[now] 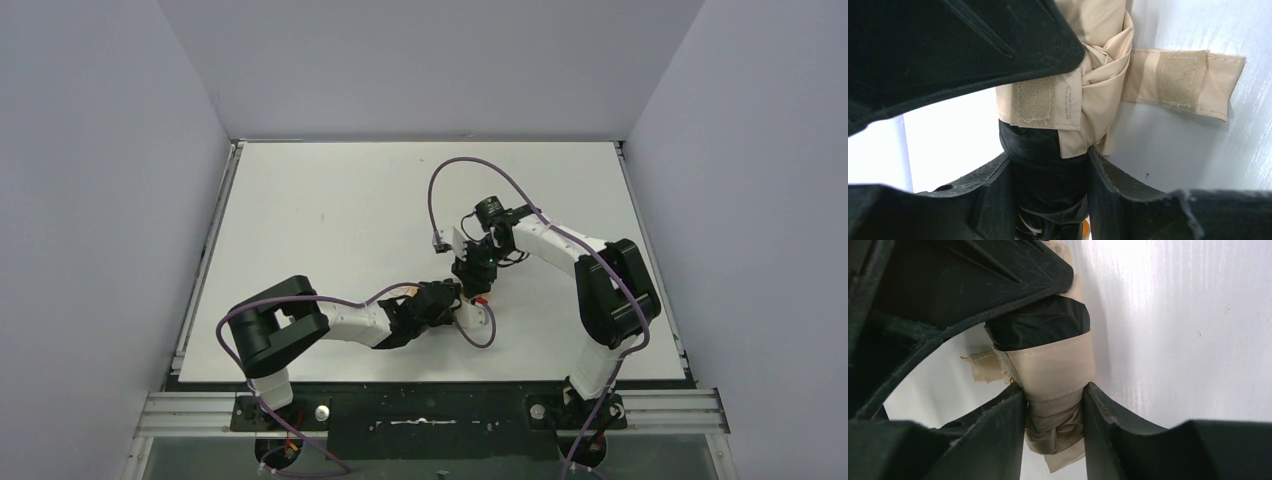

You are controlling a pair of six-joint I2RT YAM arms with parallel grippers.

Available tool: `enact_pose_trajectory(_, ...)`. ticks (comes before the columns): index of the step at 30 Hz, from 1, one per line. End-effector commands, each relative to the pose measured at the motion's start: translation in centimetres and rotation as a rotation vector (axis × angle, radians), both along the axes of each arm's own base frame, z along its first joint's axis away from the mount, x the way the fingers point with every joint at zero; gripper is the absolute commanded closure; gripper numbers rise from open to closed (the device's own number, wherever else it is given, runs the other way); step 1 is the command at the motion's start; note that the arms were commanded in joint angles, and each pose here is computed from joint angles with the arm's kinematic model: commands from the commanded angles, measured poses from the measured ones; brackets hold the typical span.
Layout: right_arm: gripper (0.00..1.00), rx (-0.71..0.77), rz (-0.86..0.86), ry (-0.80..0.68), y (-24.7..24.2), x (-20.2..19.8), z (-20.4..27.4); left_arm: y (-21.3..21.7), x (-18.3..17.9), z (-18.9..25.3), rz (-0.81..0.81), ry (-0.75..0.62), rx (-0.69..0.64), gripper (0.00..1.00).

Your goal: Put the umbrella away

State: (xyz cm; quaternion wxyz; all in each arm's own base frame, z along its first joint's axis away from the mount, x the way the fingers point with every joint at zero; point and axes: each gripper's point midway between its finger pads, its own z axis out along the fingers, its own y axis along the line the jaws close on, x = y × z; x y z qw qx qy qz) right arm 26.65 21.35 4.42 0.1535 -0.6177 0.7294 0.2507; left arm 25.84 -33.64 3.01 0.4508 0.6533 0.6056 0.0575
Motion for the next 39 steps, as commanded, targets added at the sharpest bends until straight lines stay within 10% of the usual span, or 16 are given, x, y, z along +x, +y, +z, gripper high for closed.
enact_pose_trajectory(1, 0.7, -0.102, -0.021, -0.05, -1.1, 1.7, -1.8, 0.8, -0.9, -1.6, -0.015, 0.038, 0.04, 1.0)
enact_pose_trajectory(9, 0.85, -0.144, -0.048, -0.036, -1.8, 1.6, -3.1, 0.2, -0.2, 1.3, 0.068, 0.035, -0.099, 1.0)
enact_pose_trajectory(22, 0.86, -0.161, -0.067, -0.094, -2.7, 1.5, -3.4, 0.5, -3.0, 9.0, 0.098, 0.169, -0.416, 0.36)
enact_pose_trajectory(30, 0.85, -0.17, -0.062, -0.163, -2.7, 1.6, -2.9, 3.8, -5.1, 15.3, 0.092, 0.39, -0.672, 0.34)
enact_pose_trajectory(39, 0.84, -0.166, 0.002, -0.236, -2.5, 0.4, -3.0, 11.0, 4.3, 20.5, 0.398, 0.666, -1.105, 0.34)
